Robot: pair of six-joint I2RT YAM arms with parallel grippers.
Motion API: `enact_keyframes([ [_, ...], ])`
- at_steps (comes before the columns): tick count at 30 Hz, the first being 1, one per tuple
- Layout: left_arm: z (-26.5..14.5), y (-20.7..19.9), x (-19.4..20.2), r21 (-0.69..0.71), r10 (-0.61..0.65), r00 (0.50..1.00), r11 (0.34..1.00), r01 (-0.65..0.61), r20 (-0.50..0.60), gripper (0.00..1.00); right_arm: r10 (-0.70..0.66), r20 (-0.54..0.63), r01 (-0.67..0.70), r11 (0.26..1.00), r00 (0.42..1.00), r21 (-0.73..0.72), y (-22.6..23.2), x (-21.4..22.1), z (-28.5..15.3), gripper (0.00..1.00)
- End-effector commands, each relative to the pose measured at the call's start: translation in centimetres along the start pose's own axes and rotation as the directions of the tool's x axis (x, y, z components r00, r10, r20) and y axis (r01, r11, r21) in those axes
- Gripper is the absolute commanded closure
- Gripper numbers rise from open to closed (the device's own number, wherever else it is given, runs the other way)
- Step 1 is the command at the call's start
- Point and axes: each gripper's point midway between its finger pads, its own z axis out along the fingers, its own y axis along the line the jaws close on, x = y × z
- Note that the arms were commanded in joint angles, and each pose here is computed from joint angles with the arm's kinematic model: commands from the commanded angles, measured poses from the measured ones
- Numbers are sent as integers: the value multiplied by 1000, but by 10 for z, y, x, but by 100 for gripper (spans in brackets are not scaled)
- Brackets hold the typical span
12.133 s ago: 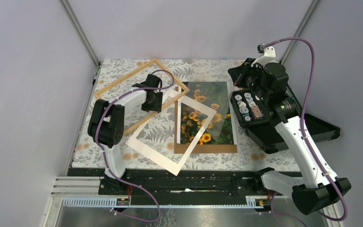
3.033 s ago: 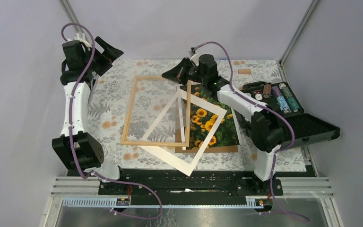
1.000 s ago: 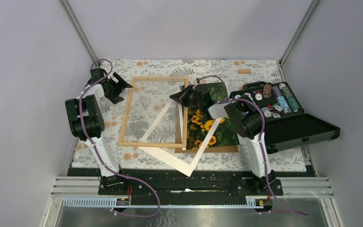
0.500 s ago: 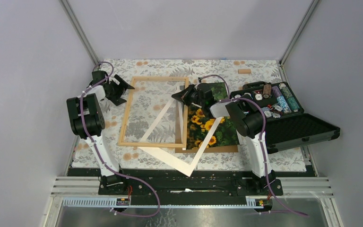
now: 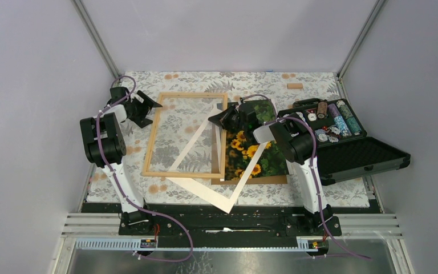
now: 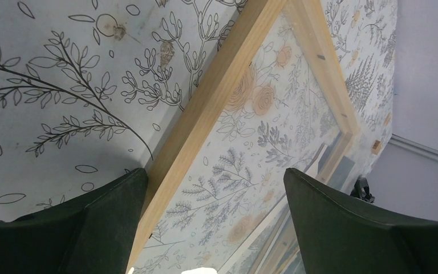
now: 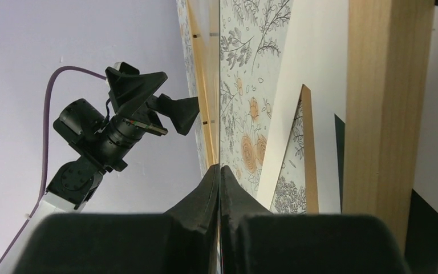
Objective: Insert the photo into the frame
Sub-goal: Place the photo frame item in the photo frame.
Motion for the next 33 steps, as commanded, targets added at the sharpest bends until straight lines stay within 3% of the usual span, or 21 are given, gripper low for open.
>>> enact_keyframes([
  [1, 4, -3, 4, 39, -15, 1000, 999, 15, -12, 6, -26, -48, 22, 997, 998, -79, 23, 5, 2, 86],
  [3, 3, -2, 5, 36, -16, 1000, 999, 17, -9, 6, -27, -58, 23, 998, 998, -60, 21, 6, 1, 76],
  [6, 4, -2, 7, 33, -18, 1000, 999, 18, -8, 6, -24, -71, 21, 999, 997, -36, 20, 9, -2, 73],
  [9, 6, -2, 11, 33, -20, 1000, 999, 20, -16, 6, -1, -86, -2, 999, 996, -34, 22, 11, -2, 79],
  [14, 8, -3, 15, 33, -16, 1000, 999, 17, -23, 6, 61, -103, -67, 996, 993, -53, 28, 11, 1, 99],
  [21, 8, -4, 15, 34, -16, 1000, 999, 17, -23, 6, 156, -123, -170, 978, 980, -119, 47, 9, 0, 100],
  [33, 6, -7, 15, 46, -17, 1000, 999, 19, -25, 6, 185, -121, -204, 965, 975, -165, 66, 6, -4, 100],
])
